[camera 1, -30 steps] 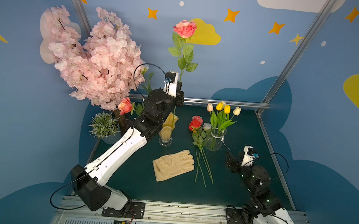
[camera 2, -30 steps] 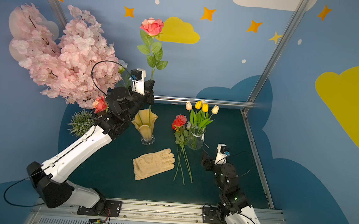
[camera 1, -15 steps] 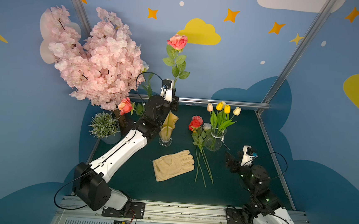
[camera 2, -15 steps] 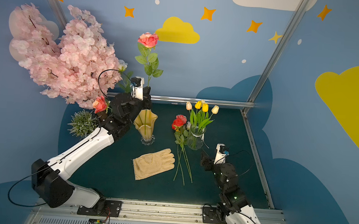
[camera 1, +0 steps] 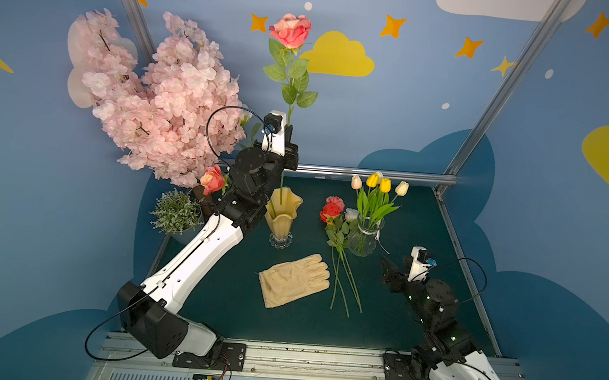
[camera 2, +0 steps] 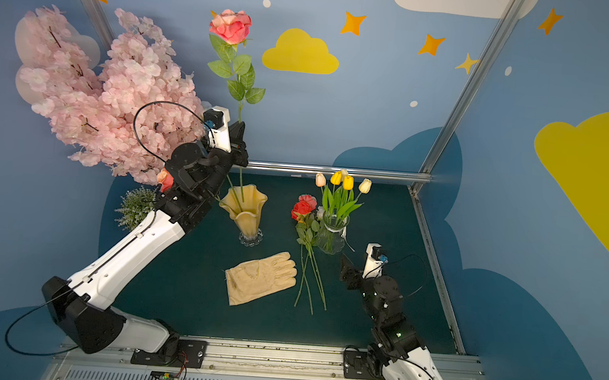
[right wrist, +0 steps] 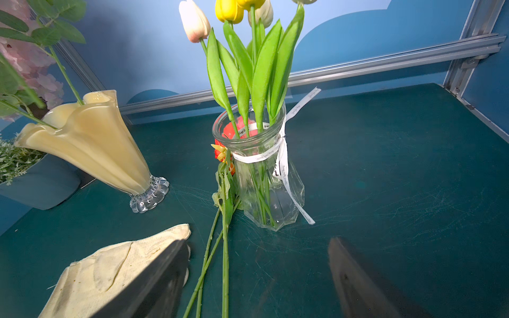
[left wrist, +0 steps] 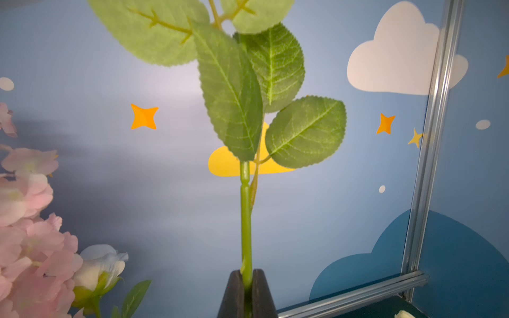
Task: Arrange the flowers in different vases according to their variety
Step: Insert the flower into the vase, then pick up the flower at the center of the board.
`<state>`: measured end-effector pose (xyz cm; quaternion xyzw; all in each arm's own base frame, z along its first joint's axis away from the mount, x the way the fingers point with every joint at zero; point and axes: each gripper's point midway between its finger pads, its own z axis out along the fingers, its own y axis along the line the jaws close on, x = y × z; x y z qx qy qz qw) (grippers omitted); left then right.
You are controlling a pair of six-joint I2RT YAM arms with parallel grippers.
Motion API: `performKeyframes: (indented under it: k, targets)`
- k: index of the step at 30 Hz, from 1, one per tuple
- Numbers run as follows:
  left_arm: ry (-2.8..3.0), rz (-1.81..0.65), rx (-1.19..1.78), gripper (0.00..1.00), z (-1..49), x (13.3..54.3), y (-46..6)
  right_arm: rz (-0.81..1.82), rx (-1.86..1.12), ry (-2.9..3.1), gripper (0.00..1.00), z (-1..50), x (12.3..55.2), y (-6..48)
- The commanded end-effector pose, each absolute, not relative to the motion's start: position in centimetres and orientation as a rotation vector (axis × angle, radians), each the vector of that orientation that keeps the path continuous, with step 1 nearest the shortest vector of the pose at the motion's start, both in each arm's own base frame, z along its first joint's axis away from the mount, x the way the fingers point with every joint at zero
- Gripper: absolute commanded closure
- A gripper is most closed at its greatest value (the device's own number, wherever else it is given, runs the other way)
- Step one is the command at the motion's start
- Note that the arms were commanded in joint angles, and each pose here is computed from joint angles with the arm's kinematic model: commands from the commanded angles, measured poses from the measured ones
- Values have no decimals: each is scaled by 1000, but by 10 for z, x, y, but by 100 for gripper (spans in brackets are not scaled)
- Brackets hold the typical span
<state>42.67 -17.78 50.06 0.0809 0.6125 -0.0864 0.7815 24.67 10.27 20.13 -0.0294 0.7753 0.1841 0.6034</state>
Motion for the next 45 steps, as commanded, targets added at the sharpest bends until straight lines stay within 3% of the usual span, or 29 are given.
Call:
performKeyframes:
  k: [1, 8, 14, 17, 26, 38, 45]
  targets:
    - [1328, -166, 156, 97, 485, 430, -171, 443, -63, 1771, 15, 206, 248, 104]
    - [1445, -154, 74, 96, 418, 437, -156, 466, -80, 1780, 15, 204, 248, 109]
    - [1505, -227, -7, 69, 391, 418, -145, 477, -95, 1786, 15, 203, 248, 112]
    - [1541, -262, -56, 47, 387, 405, -138, 480, -100, 1786, 15, 202, 248, 113]
    - [1654, -417, -112, 22, 384, 348, -128, 529, -149, 1800, 17, 202, 248, 126]
    - [1749, -744, -27, 0, 356, 277, -159, 604, -254, 1828, 18, 210, 246, 151]
    - [1843, -842, 89, 0, 302, 257, -197, 646, -351, 1896, 19, 220, 237, 173]
